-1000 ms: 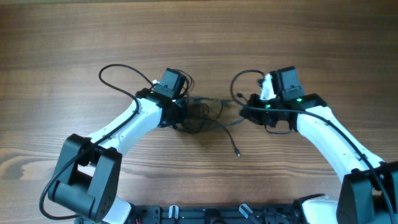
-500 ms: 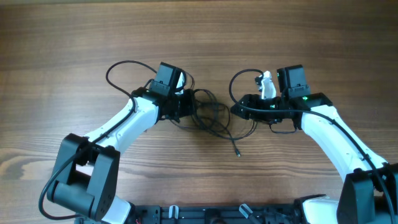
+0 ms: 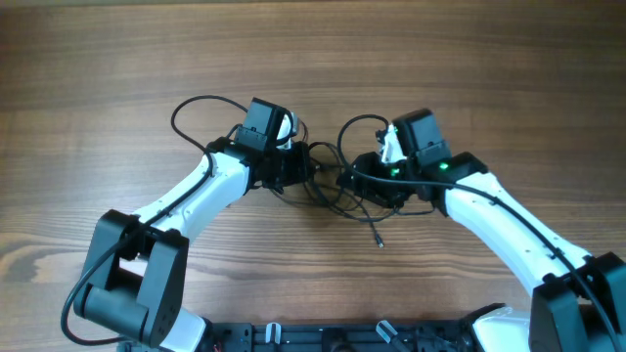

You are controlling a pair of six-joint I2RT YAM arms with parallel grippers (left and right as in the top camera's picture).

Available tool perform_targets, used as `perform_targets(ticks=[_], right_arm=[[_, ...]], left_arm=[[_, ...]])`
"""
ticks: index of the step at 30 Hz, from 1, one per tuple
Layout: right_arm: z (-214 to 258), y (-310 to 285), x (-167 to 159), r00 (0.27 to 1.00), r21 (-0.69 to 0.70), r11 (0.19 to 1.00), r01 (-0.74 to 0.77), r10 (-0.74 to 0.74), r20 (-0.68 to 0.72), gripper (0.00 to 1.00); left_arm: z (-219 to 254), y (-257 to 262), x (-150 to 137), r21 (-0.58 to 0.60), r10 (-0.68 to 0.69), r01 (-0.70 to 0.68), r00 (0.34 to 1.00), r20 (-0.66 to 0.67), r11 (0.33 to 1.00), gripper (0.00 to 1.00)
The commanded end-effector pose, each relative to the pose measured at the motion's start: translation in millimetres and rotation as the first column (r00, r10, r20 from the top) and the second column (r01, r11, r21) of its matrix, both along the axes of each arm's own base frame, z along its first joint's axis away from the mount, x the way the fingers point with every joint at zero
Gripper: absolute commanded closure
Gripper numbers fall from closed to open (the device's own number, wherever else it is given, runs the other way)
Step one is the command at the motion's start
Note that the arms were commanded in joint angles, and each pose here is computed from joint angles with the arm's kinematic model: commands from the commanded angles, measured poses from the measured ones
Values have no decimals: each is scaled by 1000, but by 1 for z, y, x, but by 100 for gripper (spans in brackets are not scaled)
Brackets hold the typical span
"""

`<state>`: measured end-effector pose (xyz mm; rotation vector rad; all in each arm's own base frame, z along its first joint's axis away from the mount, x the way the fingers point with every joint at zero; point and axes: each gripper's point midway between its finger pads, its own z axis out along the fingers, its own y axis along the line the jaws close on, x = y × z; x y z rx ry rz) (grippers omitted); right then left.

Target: Untangle cables

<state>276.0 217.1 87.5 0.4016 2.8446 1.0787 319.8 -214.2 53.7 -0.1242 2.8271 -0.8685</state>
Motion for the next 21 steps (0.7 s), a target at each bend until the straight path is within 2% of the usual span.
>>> perform_targets(ticks=[1, 3, 7, 10, 14, 21], right_arm=[[0, -13, 24, 979, -75, 976, 203, -201, 30, 61], [3, -14, 32, 970, -63, 968, 241, -238, 51, 74], [9, -11, 41, 964, -37, 965, 258, -255, 82, 76], [6, -10, 46, 954, -24, 955, 295, -294, 64, 74], [3, -4, 42, 957, -8, 957, 290, -289, 23, 59], [18, 12, 46, 943, 109, 937, 332, -328, -51, 59]], left_arm=[[-2, -2, -5, -10, -26, 26, 1000, -12, 1000, 96], [-2, -2, -5, -10, -26, 26, 1000, -12, 1000, 96], [-3, -1, -7, -6, -26, 25, 999, -22, 1000, 96], [-4, -1, -8, -4, -26, 25, 999, -29, 1000, 96], [-4, -1, -7, -4, -25, 25, 999, -26, 1000, 96], [-4, 0, -7, 2, -22, 22, 999, -23, 1000, 96]])
